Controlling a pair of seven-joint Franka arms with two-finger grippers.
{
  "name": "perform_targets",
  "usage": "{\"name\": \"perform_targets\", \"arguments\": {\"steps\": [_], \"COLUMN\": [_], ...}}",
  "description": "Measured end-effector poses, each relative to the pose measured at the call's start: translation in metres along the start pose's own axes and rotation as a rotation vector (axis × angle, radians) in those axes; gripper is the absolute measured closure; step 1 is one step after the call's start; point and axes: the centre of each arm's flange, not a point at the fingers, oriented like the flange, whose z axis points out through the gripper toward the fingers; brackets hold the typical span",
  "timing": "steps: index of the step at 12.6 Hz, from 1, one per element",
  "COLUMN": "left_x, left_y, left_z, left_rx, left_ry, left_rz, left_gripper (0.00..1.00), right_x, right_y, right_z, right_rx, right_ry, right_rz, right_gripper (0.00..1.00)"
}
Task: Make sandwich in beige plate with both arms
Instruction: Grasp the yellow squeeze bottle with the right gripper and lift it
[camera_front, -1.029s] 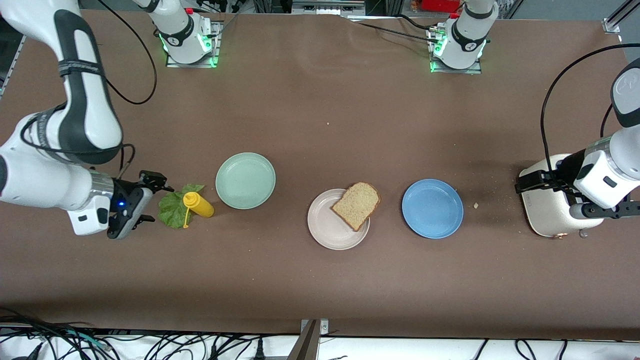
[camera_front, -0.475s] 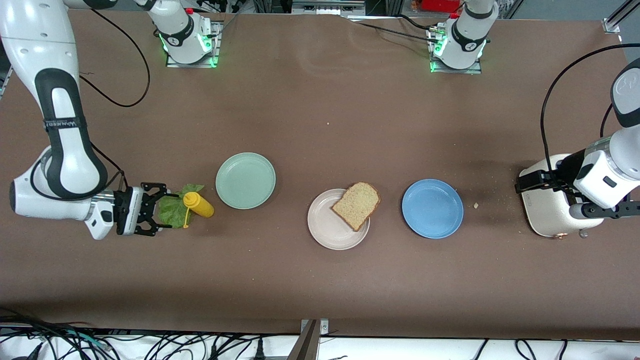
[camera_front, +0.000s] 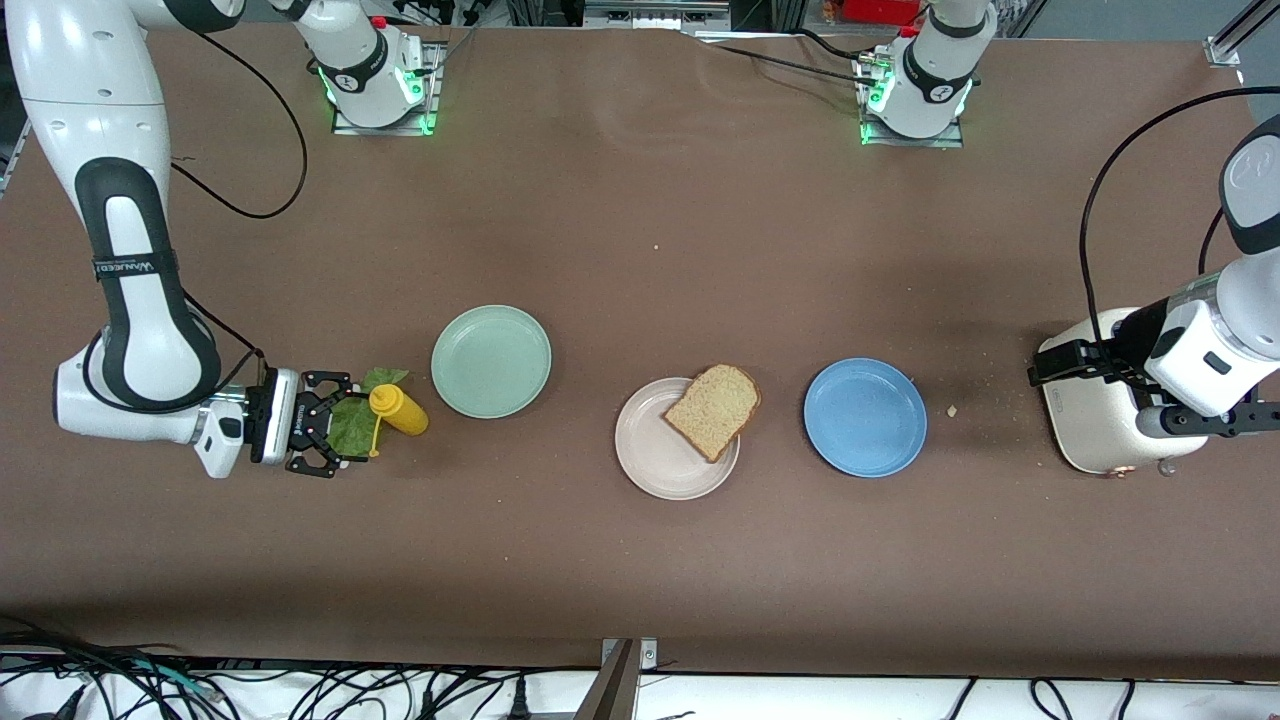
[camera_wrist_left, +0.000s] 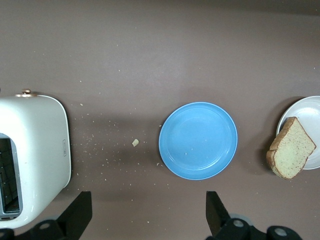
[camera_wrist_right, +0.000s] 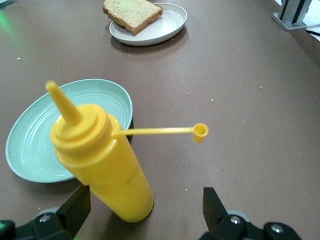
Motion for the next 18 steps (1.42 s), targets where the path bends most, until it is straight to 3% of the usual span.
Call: {"name": "perform_targets", "arguments": {"steps": [6, 8, 14, 17, 18], "left_x": [0.0, 0.0, 0.0, 0.0, 0.0], "left_y": [0.0, 0.0, 0.0, 0.0, 0.0], "left_z": [0.0, 0.0, 0.001, 0.001, 0.001], "left_rx": [0.0, 0.0, 0.0, 0.0, 0.0], "left_ry": [-0.002, -0.003, -0.004, -0.004, -0.004], "left_rz": [0.0, 0.0, 0.001, 0.005, 0.005], "left_gripper": [0.0, 0.0, 0.0, 0.0, 0.0], "right_x": [-0.052, -0.068, -0.054, -0.047, -0.046], "right_y": [-0.025, -0.039, -0.04, -0.038, -0.037], "right_z": [0.017, 0.02, 0.032, 0.039, 0.039], "right_rx": [0.032, 0.052, 0.031, 0.02, 0.015], "right_ry": [0.049, 0.098, 0.2, 0.205, 0.2], "right_rz": [-0.09, -0.101, -0.08, -0.084, -0.085], "right_gripper": [0.0, 0.0, 0.04, 0.08, 0.15]}}
